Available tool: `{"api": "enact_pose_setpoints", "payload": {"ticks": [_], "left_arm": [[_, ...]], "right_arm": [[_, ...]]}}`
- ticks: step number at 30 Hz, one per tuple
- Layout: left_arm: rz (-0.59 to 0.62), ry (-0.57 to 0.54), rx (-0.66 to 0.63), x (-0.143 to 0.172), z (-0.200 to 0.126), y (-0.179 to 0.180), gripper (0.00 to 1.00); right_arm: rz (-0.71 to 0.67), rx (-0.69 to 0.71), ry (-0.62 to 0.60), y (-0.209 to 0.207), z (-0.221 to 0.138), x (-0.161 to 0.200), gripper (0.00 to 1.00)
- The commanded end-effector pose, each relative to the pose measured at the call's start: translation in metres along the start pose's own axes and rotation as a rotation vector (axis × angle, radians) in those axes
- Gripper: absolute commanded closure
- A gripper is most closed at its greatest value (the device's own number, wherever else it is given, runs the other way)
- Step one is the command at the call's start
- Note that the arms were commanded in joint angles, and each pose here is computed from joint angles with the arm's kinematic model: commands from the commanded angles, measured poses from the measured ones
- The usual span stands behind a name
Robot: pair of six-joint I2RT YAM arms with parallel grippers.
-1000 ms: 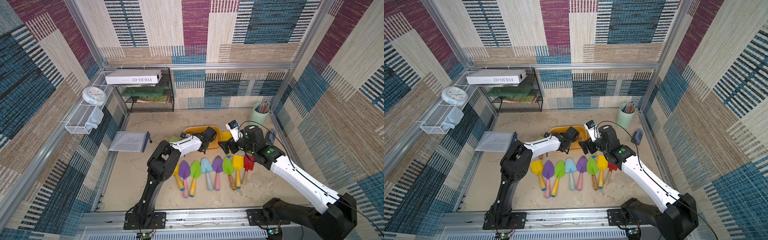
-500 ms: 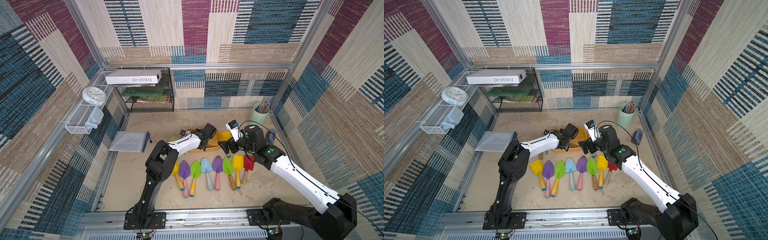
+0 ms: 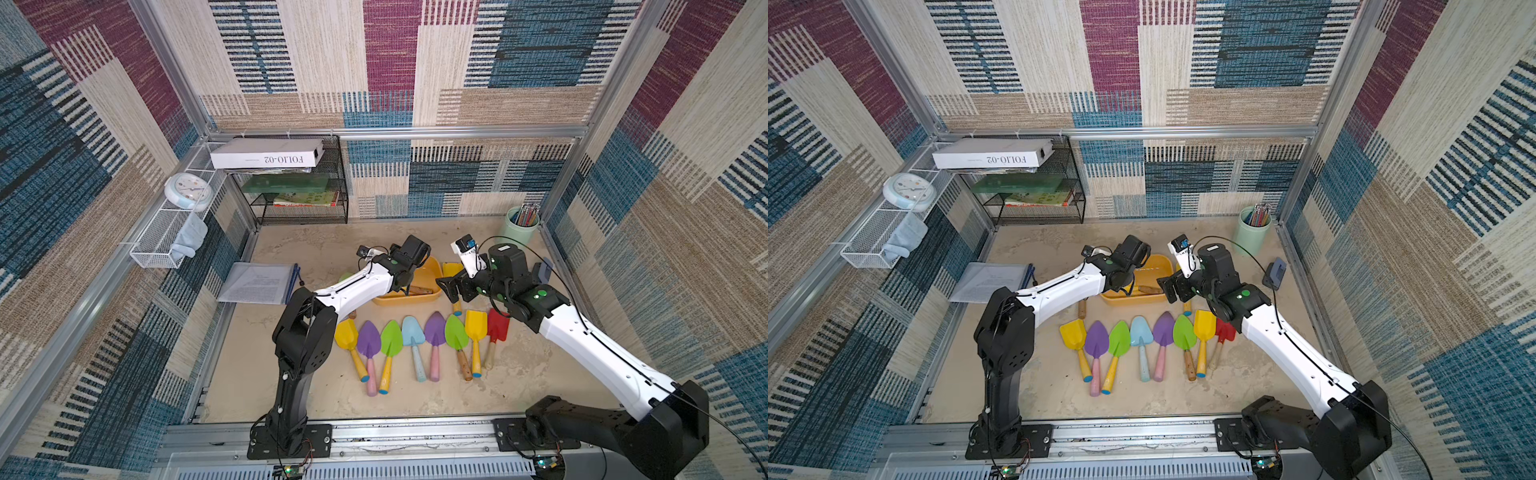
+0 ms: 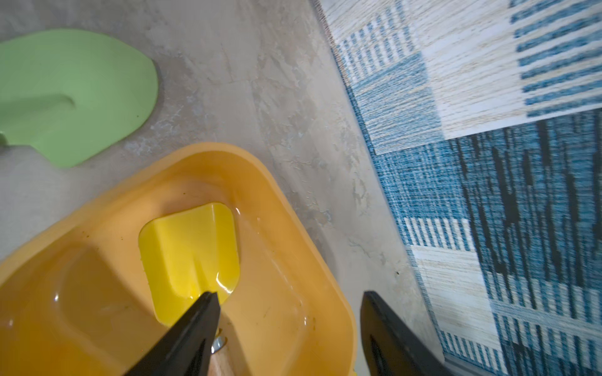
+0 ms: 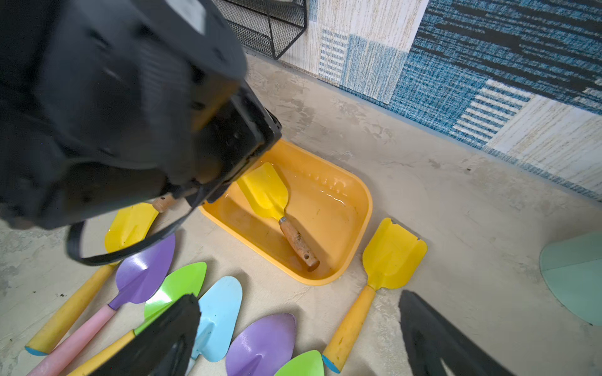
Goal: Put the shovel into the storage box
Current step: Adjust the storage box at the center of the board.
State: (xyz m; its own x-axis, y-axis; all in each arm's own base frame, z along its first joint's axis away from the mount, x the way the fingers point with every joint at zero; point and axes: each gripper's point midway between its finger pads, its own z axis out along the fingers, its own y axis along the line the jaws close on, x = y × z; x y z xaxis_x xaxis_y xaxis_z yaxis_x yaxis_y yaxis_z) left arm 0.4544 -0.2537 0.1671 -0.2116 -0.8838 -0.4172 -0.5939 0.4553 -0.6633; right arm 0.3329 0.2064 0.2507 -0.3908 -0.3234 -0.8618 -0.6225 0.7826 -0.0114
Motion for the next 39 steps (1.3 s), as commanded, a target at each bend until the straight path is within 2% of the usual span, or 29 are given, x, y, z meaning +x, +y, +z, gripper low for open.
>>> {"api": "enact_pose_setpoints", "payload": {"ticks": [1,6,11,13,17,25,32,39], "left_arm": [[0.100,-0.056,0.007,-0.024,-0.021,0.002,0.27],[0.114,-0.030,-0.004,-0.040,-0.049,0.034,0.27],[0.076,0.110,-0.047,-0.024,-0.059,0.075,0.28],[0.083,0.155,-0.052,-0.015,-0.061,0.081,0.29],[0.088,0.197,-0.058,-0.005,-0.062,0.085,0.30],[0.071,0.246,-0.095,0.016,-0.059,0.100,0.33],[0.059,0.279,-0.117,0.034,-0.053,0.106,0.36],[0.070,0.327,-0.139,0.052,-0.046,0.107,0.37]], "right_arm": [[-0.053,-0.032,0.019,-0.001,0.005,-0.004,0.02],[-0.174,-0.075,0.095,-0.011,0.029,-0.004,0.03],[-0.404,-0.136,0.190,-0.026,0.071,0.006,0.04],[-0.500,-0.178,0.227,-0.033,0.091,0.007,0.06],[-0.590,-0.231,0.269,-0.049,0.133,0.002,0.06],[-0.657,-0.293,0.317,-0.070,0.193,0.005,0.07],[-0.661,-0.339,0.293,-0.070,0.214,0.003,0.07],[-0.650,-0.389,0.304,-0.066,0.225,0.018,0.08]]}}
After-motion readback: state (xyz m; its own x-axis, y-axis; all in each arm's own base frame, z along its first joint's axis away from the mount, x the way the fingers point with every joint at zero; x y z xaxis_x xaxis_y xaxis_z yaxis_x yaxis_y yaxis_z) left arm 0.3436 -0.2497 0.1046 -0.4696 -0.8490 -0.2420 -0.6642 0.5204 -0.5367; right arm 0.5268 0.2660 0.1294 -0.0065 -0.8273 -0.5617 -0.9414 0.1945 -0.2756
